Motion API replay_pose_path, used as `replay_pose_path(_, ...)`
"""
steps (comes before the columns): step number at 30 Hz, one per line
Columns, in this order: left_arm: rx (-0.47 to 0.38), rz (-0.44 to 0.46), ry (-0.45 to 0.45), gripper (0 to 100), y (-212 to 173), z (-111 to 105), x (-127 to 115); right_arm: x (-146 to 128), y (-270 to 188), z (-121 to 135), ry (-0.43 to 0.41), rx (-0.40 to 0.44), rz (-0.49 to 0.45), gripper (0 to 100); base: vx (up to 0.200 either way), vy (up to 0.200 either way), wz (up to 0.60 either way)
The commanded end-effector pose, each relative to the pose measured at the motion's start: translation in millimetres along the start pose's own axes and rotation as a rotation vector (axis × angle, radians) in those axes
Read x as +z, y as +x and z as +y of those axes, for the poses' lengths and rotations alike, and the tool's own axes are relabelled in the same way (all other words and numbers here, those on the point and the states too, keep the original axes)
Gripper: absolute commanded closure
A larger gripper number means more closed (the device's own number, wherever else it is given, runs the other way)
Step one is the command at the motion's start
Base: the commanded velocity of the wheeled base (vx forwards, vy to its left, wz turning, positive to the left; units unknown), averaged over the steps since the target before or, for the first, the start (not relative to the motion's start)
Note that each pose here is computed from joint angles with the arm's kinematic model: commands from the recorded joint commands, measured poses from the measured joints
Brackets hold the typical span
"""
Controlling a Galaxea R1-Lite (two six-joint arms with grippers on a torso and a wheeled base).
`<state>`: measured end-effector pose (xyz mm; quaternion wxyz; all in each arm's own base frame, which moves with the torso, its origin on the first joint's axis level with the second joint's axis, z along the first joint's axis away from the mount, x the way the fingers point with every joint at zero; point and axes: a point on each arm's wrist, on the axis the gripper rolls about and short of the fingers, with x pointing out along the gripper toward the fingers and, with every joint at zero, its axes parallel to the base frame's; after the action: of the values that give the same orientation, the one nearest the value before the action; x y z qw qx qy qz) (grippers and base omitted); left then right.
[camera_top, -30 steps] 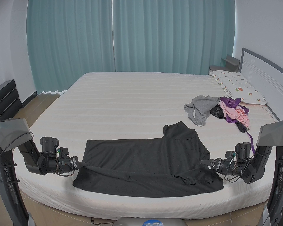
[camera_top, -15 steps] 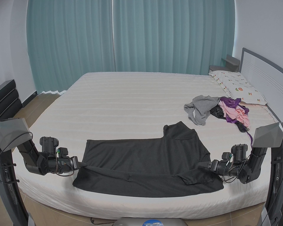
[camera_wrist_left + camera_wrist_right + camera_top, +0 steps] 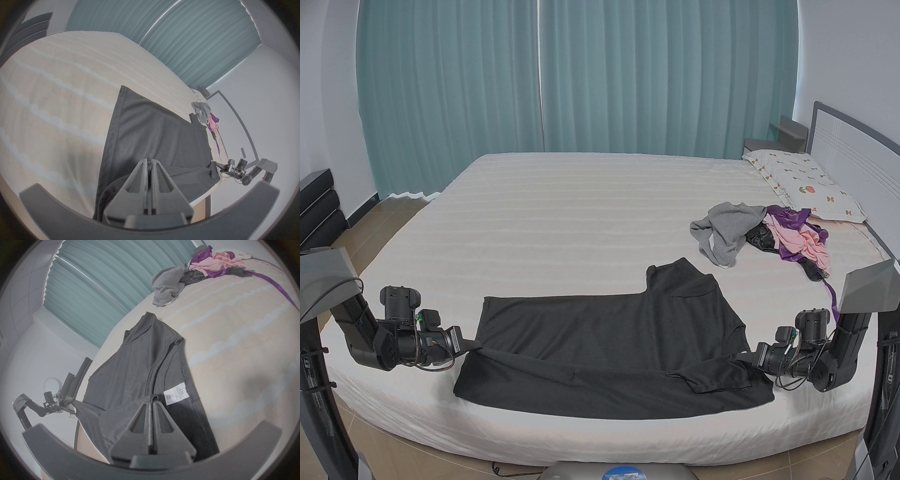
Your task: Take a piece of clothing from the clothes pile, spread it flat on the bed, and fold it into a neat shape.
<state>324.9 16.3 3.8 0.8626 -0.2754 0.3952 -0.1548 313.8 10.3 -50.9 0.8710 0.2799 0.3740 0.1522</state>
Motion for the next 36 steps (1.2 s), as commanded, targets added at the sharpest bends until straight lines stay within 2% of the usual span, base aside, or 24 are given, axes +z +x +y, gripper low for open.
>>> replay_pose_path(1, -0.015, -0.04, -0.009, 100, -16.3, -13.2, 5.9, 7.3, -21.9, 8.8, -0.006, 0.004, -0.039, 100, 0.0, 0.0, 0.0)
replay_pose_path(6, -0.011, -0.034, -0.016, 100, -27.1, -16.4, -2.2, 10.4, -50.2, 17.0, -0.005, 0.03, -0.064, 100, 0.0, 0.0, 0.0)
replay_pose_path(9, -0.003, -0.024, -0.027, 100, -34.8, -17.3, -10.0, 4.7, -71.6, 24.8, -0.001, 0.069, -0.052, 100, 0.0, 0.0, 0.0)
replay_pose_path(18, 0.016, -0.017, -0.047, 100, -57.4, -21.8, -27.4, -15.7, -108.5, 30.1, 0.004, 0.086, -0.082, 100, 0.0, 0.0, 0.0)
replay_pose_path(25, 0.032, -0.003, -0.067, 100, -67.5, -20.4, -39.5, -29.4, -125.9, 28.9, -0.01, 0.08, -0.106, 100, 0.0, 0.0, 0.0)
replay_pose_path(31, 0.037, 0.017, -0.076, 100, -69.4, -19.4, -46.8, -25.4, -132.6, 30.4, -0.019, 0.083, -0.137, 100, 0.0, 0.0, 0.0)
replay_pose_path(36, 0.04, 0.029, -0.082, 100, -70.3, -19.2, -50.7, -29.9, -138.7, 33.9, 0.001, 0.071, -0.099, 100, 0.0, 0.0, 0.0)
